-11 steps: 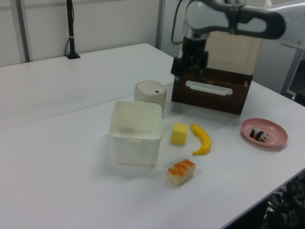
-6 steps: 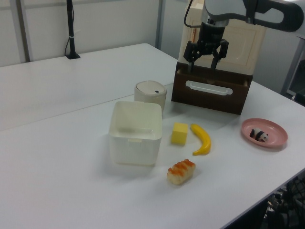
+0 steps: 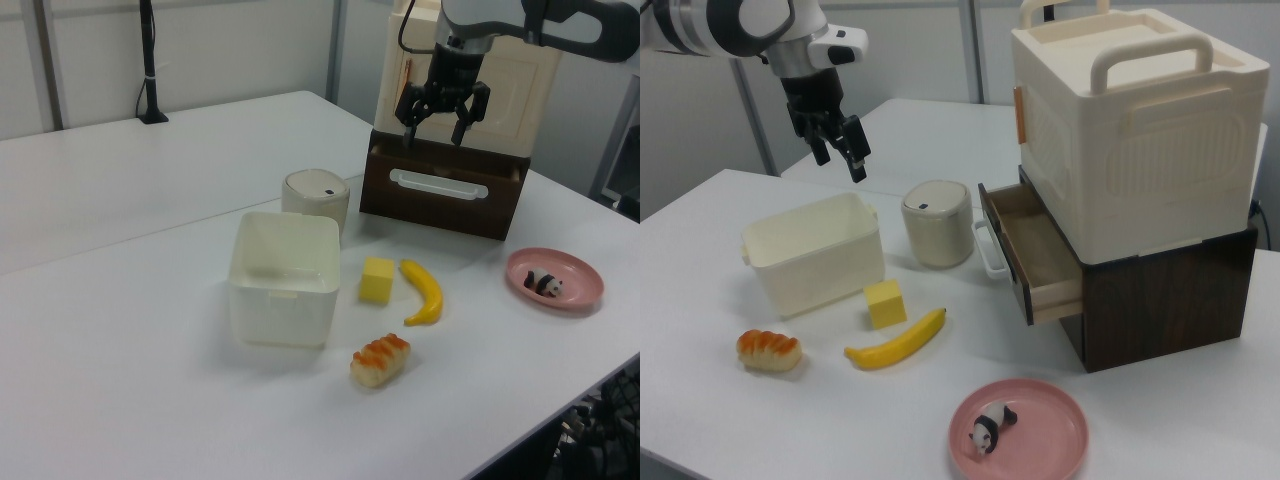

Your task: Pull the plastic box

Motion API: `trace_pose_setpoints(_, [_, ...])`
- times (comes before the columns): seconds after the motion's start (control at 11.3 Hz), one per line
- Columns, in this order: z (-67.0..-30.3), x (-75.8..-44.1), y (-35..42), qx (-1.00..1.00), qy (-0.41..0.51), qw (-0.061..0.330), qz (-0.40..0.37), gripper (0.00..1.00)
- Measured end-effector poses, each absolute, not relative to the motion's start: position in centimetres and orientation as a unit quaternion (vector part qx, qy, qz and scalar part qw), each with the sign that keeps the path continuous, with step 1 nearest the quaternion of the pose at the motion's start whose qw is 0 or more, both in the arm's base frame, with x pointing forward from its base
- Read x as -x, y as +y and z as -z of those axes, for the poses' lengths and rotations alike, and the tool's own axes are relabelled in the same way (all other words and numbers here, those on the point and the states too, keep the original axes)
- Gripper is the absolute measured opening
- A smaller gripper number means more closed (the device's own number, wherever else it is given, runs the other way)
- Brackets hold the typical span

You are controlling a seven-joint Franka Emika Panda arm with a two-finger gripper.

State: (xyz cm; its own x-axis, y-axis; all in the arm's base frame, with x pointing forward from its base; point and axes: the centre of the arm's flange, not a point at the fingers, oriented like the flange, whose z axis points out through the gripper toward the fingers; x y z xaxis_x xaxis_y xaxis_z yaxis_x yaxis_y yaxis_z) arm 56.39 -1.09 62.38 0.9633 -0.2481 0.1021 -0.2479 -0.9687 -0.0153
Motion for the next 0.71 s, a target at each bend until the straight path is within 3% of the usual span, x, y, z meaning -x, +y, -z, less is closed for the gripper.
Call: trace_pose_setpoints(0.71, [-61.3, -56.4, 0.9, 0.995, 0.096, 0.009, 0.040, 1.00])
